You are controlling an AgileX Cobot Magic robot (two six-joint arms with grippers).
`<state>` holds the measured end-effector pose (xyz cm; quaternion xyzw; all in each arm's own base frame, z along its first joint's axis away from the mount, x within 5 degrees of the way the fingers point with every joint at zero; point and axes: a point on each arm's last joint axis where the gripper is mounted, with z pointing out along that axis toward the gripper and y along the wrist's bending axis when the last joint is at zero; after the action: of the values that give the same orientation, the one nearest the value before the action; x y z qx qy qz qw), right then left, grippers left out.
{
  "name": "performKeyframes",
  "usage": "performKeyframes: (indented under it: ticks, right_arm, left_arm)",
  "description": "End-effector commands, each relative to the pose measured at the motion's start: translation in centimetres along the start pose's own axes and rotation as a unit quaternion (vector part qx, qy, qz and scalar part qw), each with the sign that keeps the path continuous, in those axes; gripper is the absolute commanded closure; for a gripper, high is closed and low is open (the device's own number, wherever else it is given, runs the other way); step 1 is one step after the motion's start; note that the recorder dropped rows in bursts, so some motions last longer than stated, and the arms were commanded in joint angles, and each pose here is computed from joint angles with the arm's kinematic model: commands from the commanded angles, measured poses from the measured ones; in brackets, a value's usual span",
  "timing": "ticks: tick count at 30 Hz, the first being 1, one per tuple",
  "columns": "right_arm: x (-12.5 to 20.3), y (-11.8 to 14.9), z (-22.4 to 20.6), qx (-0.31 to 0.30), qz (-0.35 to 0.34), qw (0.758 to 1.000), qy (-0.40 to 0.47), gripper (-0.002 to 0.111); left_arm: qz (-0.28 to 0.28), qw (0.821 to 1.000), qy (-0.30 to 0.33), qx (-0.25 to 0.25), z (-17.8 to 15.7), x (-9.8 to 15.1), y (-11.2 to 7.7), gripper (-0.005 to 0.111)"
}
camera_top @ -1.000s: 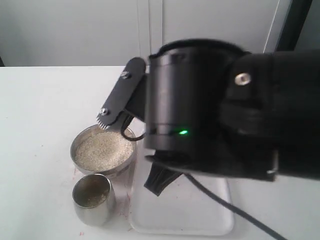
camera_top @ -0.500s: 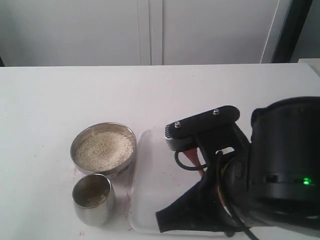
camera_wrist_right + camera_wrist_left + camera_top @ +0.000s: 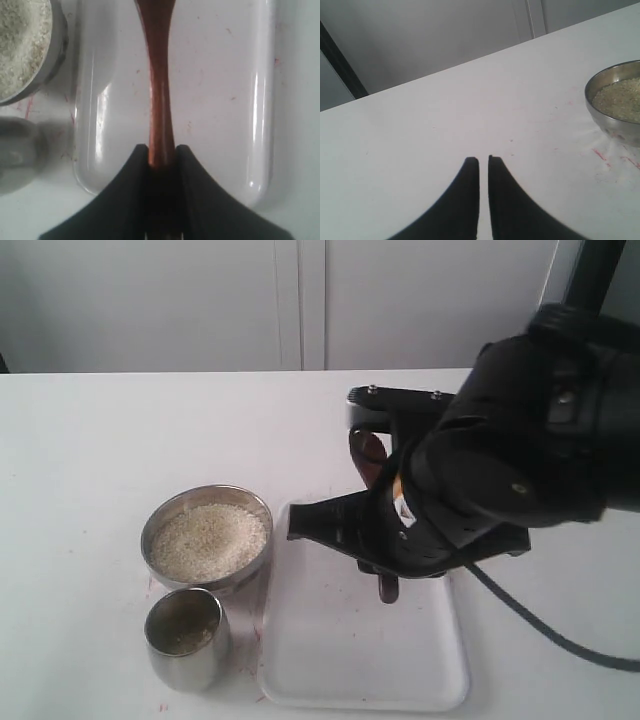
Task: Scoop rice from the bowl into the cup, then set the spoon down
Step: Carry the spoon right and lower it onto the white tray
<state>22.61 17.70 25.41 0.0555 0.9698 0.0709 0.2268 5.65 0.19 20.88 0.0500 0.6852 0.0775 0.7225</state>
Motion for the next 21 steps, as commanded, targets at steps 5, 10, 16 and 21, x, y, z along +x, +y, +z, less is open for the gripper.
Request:
performKeyframes:
  ticks: [5,10,16,21]
  right_arm:
    - [0.6,1.3,6.3,0.050,-0.002,0.996,0.080,0.108]
    - [1.4,1.5,9.1,0.066,-0.008,0.993,0.101,0.108]
    - [1.5,1.5,9.5,0.063,-0.032,0.992,0.104,0.108]
    - [1.5,1.6,9.7,0.058,-0.058,0.991,0.105,0.107]
  left_arm:
    - [-0.005,1.000,-0.006,0.002,0.0,-0.3,0.0,0.092]
    - [-0.005,1.000,-0.006,0.002,0.0,-0.3,0.0,0.092]
    - [-0.005,1.000,-0.006,0.002,0.0,-0.3,0.0,0.092]
    - [-0.005,1.000,-0.006,0.002,0.0,-0.3,0.0,0.092]
